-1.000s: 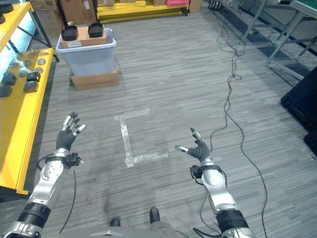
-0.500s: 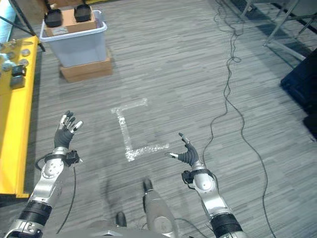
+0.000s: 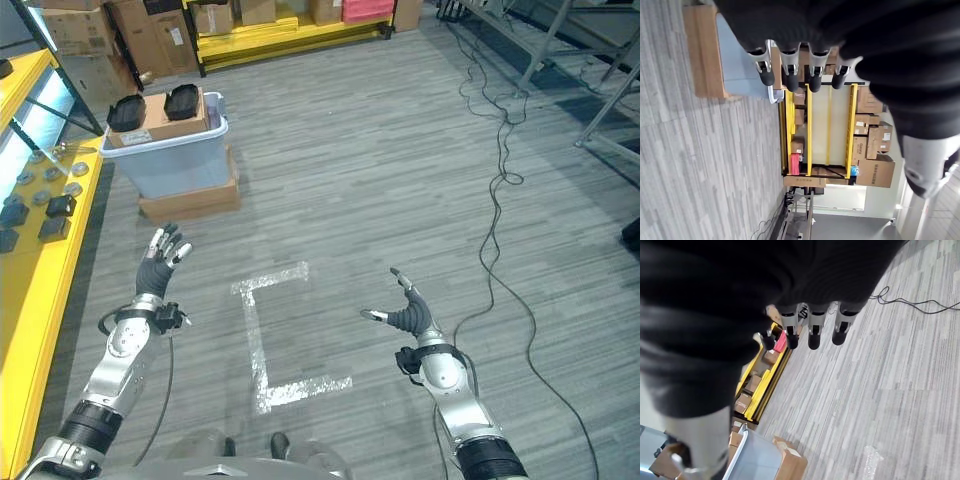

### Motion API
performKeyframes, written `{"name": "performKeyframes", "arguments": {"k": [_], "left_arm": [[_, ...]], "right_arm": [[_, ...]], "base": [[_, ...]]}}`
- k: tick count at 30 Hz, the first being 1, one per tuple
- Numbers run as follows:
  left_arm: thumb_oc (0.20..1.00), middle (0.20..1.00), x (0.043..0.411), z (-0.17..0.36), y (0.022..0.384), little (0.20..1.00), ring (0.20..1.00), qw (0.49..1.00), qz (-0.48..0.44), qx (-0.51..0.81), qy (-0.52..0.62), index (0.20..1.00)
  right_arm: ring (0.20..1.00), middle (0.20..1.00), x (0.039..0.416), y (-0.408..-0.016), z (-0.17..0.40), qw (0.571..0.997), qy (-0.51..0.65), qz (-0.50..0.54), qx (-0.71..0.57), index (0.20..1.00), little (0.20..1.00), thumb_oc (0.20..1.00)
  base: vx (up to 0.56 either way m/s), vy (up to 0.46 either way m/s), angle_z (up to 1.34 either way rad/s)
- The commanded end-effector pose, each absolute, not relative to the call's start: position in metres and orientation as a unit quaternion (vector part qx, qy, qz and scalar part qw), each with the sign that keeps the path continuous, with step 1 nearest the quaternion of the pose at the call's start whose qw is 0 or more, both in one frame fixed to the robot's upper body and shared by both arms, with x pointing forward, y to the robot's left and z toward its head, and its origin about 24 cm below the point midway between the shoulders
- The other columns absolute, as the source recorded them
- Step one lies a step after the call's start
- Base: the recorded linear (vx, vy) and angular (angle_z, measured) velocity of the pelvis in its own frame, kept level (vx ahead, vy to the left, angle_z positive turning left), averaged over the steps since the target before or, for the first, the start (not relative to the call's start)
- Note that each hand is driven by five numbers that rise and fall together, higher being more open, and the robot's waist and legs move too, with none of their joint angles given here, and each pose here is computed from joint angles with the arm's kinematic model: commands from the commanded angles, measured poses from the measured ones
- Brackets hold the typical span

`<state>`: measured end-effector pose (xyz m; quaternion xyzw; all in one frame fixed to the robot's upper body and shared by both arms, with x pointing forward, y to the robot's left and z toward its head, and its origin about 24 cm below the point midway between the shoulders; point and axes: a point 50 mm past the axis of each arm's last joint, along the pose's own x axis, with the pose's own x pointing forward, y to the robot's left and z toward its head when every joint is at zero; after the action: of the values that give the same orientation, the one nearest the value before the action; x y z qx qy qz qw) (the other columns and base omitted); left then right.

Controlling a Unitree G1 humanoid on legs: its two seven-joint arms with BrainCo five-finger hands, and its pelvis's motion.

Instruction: Move parts from the plastic box to the shelf.

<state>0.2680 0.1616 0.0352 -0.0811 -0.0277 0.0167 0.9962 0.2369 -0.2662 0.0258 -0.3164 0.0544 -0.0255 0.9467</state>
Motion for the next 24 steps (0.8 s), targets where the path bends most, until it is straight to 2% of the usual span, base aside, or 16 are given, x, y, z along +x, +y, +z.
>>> {"name": "performKeyframes", "arguments": {"k": [1,10,20,24], "left_arm": [[1.000,1.000,0.271,0.051,0.178,1.000,1.000,0.996,0.015,-0.048,-0.068,1.000],[1.000,1.000,0.274,0.049,0.178,1.000,1.000,0.998,0.006,-0.008,-0.060,1.000],[1.000,1.000,0.277,0.064,0.201,1.000,1.000,0.995,0.045,0.015,-0.088,1.000],[1.000,1.000,0.272,0.054,0.198,1.000,1.000,0.997,0.044,0.001,-0.069,1.000]], "right_arm": [[1.000,1.000,0.250,-0.272,0.057,0.953,-0.011,-0.045,-0.299,1.000,1.000,1.000],[1.000,1.000,0.247,-0.255,0.038,0.965,0.013,-0.028,-0.261,1.000,1.000,1.000],[1.000,1.000,0.260,-0.234,0.046,0.962,-0.012,0.001,-0.272,1.000,1.000,1.000],[1.000,1.000,0.254,-0.238,0.042,0.966,-0.005,-0.008,-0.257,1.000,1.000,1.000]], "base": [[0.57,0.081,-0.34],[0.42,0.121,-0.20],[0.27,0.093,-0.16],[0.42,0.072,0.58]]}}
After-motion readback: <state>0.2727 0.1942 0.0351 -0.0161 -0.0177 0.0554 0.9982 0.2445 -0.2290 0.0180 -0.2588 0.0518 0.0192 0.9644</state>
